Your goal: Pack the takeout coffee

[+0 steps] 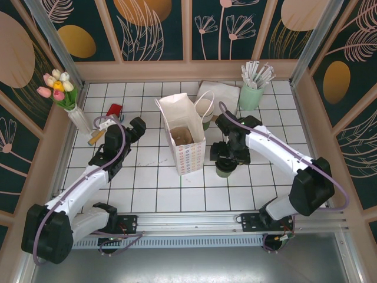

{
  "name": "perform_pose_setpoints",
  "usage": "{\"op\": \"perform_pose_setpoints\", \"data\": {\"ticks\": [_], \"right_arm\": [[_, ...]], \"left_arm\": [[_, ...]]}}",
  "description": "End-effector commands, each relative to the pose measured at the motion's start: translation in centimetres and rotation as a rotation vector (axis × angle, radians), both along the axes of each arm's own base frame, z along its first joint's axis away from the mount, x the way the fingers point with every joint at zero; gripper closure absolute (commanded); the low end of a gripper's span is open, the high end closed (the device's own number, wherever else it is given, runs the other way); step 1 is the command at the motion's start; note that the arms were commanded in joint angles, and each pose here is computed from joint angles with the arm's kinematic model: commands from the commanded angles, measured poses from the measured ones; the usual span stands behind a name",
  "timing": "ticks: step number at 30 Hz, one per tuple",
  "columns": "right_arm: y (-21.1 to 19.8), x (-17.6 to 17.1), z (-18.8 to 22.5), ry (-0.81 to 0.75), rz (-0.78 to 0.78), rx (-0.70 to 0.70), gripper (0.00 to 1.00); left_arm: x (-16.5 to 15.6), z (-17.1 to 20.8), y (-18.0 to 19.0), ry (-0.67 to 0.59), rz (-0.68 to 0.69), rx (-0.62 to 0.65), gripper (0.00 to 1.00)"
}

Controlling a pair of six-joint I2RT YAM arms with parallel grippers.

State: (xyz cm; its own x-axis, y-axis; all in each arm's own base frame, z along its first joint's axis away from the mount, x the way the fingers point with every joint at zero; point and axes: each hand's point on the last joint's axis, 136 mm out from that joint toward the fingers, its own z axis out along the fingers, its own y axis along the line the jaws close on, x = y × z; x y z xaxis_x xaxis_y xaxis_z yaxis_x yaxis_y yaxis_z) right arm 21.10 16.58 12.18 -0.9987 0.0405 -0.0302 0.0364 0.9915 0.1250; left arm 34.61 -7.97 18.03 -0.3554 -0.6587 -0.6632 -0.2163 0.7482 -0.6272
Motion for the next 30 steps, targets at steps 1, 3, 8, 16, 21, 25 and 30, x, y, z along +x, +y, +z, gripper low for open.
{"op": "perform_pose_setpoints", "data": {"ticks": [1, 3, 8, 16, 21, 25, 30], "right_arm": [[-0.2, -0.3, 0.4, 0.020, 0.027, -0.003, 0.01], [-0.3, -0.4, 0.2, 0.023, 0.026, -0.009, 0.01], [0.0, -0.3, -0.6, 0.043, 0.020, -0.015, 0.01], [-0.1, -0.5, -1.3, 0.077, 0.031, -0.053, 0.01], [-0.1, -0.4, -1.5, 0.081, 0.031, -0.059, 0.01], [-0.1, -0.7, -1.7, 0.088, 0.031, -0.056, 0.01], [-0.3, -0.8, -1.7, 0.089, 0.026, -0.064, 0.02]], "left_arm": [[-0.4, 0.5, 0.4, -0.028, 0.016, 0.010, 0.01], [-0.4, 0.6, 0.6, -0.032, 0.023, 0.014, 0.01], [-0.4, 0.6, 0.5, -0.030, 0.020, 0.012, 0.01], [-0.5, 0.1, 0.5, -0.013, 0.021, 0.014, 0.01], [-0.6, -0.1, 0.6, -0.001, 0.024, 0.017, 0.01], [-0.6, -0.2, 0.8, 0.000, 0.031, 0.023, 0.01], [-0.6, -0.1, 0.7, -0.001, 0.034, 0.019, 0.01]]}}
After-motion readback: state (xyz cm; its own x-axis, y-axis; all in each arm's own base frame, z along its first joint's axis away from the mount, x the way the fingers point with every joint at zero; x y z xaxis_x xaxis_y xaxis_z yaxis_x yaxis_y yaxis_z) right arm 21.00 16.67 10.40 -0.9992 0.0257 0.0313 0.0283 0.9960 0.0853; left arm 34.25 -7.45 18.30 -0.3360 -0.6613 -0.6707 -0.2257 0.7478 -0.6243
